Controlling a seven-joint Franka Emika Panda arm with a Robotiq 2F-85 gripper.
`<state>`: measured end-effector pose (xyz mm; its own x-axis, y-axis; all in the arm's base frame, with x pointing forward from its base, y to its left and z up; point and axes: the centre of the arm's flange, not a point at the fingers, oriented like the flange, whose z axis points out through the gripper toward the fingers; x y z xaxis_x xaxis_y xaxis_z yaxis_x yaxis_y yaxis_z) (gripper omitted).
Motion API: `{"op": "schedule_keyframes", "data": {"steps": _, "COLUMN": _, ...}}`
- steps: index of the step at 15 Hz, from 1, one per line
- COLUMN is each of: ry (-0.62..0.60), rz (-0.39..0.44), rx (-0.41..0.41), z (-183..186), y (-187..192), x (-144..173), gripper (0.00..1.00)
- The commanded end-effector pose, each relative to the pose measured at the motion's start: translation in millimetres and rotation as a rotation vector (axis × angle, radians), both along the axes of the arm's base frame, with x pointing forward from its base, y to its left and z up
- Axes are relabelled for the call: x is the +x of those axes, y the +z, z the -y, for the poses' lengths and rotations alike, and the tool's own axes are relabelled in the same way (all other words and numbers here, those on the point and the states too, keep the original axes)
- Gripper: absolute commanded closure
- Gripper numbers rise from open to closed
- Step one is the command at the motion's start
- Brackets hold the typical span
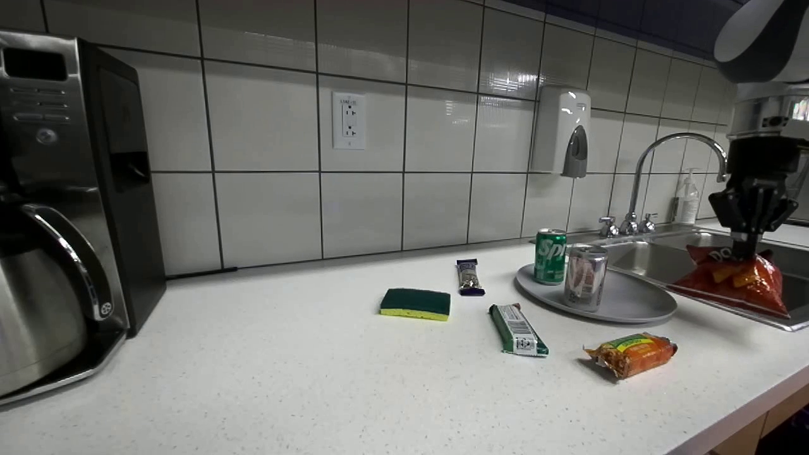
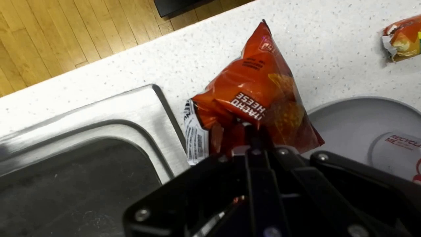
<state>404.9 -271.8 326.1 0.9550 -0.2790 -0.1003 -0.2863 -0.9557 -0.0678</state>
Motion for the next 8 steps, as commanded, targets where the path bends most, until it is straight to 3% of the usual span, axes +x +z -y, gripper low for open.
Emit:
{"op": "schedule_keyframes", "data": {"steps": 1, "ry": -0.007, "rz": 0.013, "rx": -0.012, "z": 9.5, "y": -19.7, "x": -7.9, "gripper": 1.00}}
{"op": "schedule_keyframes", "data": {"steps": 8, "ry": -0.021, "rz": 0.006, "rx": -0.017, "z": 10.0, "y": -42.2, "x": -8.6, "gripper": 1.00}}
